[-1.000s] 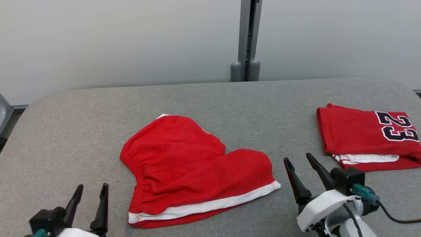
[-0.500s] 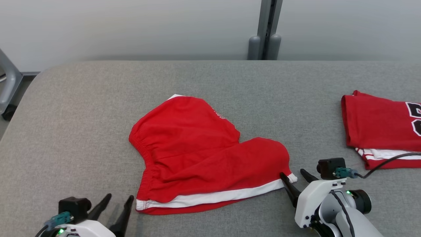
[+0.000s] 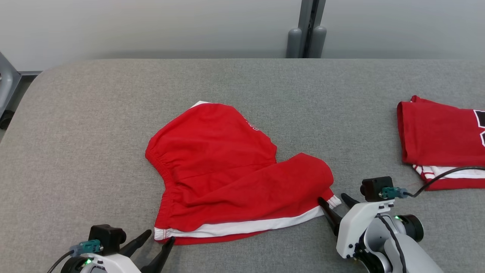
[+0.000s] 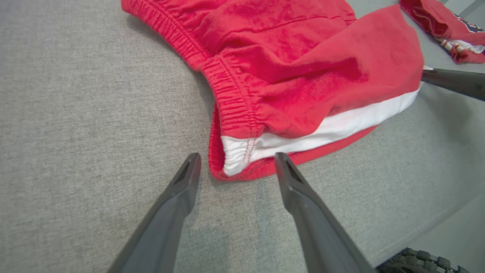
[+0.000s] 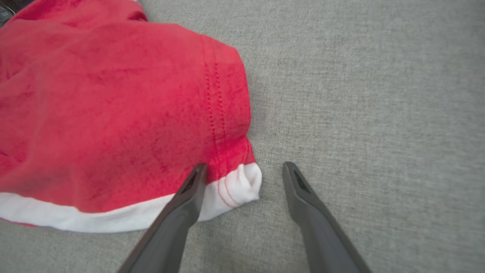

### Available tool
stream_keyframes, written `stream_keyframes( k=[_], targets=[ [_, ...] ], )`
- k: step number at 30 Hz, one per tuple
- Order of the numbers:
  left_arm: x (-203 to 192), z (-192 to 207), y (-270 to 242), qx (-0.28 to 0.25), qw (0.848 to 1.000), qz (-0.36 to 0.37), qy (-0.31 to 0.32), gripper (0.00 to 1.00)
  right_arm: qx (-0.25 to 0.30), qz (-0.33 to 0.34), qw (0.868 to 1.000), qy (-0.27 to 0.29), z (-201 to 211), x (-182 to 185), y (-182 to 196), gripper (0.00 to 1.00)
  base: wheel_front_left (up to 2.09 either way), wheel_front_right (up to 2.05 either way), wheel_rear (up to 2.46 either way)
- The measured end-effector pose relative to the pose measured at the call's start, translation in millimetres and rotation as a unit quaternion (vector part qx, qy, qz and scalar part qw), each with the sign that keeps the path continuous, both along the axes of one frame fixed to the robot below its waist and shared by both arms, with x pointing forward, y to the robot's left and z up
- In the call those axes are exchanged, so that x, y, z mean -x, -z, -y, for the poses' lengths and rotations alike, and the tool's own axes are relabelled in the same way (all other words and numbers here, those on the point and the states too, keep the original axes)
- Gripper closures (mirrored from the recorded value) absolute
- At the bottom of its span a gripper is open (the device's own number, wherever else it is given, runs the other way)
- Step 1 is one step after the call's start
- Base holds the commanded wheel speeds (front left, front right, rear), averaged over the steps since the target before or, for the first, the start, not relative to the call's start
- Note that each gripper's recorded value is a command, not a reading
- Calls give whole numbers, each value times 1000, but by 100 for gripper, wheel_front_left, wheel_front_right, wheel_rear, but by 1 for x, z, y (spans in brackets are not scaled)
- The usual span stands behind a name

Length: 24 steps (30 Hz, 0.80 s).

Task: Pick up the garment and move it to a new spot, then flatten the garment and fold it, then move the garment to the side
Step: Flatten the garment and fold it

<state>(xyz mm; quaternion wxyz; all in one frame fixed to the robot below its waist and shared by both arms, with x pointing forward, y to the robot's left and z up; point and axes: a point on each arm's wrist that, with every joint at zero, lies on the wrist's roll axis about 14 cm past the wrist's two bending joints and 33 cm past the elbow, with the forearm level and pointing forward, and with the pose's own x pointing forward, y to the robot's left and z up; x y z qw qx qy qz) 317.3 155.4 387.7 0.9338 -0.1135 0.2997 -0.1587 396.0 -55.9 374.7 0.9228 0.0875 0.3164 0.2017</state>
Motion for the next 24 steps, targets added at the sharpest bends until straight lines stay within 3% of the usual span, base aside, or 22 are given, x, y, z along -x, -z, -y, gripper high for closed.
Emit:
stream_keyframes(
  k=[3, 4, 6, 7, 8, 15, 24],
  targets=[
    [-2, 6, 3, 0, 1000, -4, 16, 0, -3, -4, 1000, 1, 0, 1, 2, 0, 0, 0, 0],
    [-2, 7, 4, 0, 1000, -8, 21, 7, -2, -4, 1000, 0, -1, 0, 2, 2, 0, 0, 0],
    [-2, 11, 7, 1, 999, -12, 30, 95, -3, -5, 1000, 0, -1, 0, 2, 53, 0, 0, 0],
    [-3, 11, 8, 0, 999, -14, 33, 100, -4, -6, 1000, 1, 0, 0, 2, 78, 0, 0, 0],
    [-3, 12, 8, 0, 999, -15, 37, 100, -4, -6, 1000, 1, 0, 1, 2, 100, 0, 0, 0],
    [-3, 6, 1, -1, 999, 3, 35, 100, -20, 14, 1000, 3, -6, 6, -10, 100, 0, 0, 0],
    [-4, 5, -29, -5, 998, 44, 46, 100, -66, 95, 993, 30, -1, -3, -57, 100, 0, 0, 0]
  ],
)
